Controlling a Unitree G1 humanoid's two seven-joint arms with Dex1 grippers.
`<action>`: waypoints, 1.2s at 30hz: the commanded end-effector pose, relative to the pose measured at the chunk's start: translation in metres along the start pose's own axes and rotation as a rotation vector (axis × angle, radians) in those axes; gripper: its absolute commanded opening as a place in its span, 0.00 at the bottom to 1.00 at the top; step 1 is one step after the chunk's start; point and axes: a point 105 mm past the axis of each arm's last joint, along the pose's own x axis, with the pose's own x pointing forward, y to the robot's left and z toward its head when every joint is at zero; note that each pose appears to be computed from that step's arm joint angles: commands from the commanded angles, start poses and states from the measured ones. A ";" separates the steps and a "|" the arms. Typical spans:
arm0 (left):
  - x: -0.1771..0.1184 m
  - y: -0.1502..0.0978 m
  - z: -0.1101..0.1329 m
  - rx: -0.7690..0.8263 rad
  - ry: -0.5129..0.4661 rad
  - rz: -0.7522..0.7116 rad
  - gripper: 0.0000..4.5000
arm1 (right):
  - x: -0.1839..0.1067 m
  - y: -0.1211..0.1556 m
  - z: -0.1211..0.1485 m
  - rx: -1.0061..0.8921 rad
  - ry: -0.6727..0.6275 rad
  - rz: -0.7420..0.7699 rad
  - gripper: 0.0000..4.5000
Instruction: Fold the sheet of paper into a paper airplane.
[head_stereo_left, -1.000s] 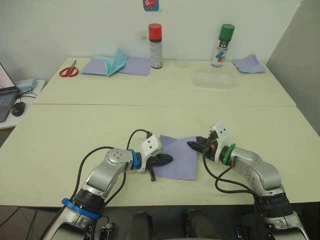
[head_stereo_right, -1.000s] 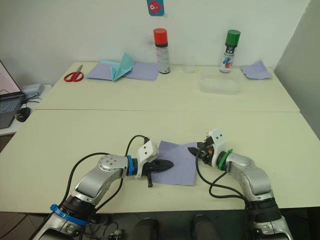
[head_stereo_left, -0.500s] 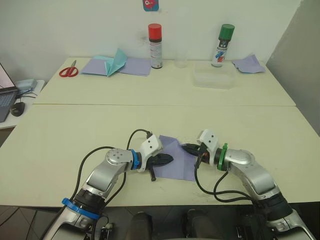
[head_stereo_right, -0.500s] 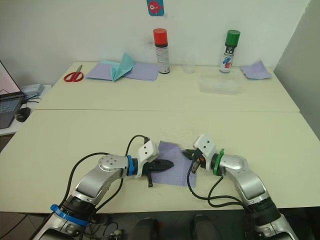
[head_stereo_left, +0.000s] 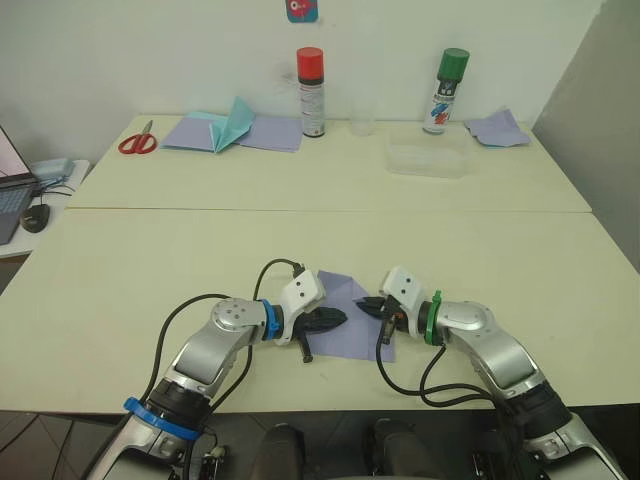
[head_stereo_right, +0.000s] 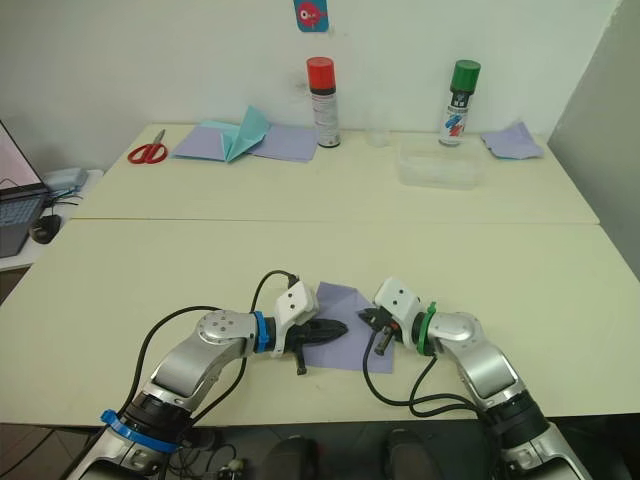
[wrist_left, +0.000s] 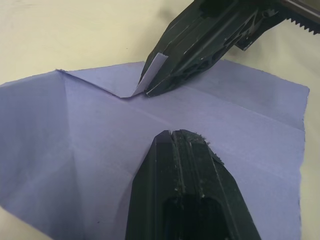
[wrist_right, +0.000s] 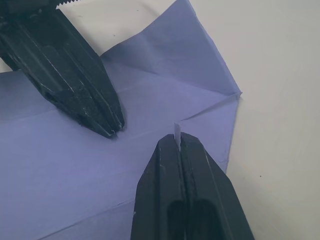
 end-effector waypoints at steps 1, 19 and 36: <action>0.002 -0.002 -0.009 -0.025 0.032 -0.001 0.00 | 0.000 -0.008 -0.002 0.005 0.024 -0.043 0.00; -0.024 0.027 0.065 -0.019 -0.164 0.058 0.00 | 0.003 -0.001 -0.009 0.024 0.055 -0.021 0.00; 0.028 0.035 0.046 0.120 -0.019 0.160 0.00 | 0.003 0.003 -0.010 0.028 0.061 -0.010 0.00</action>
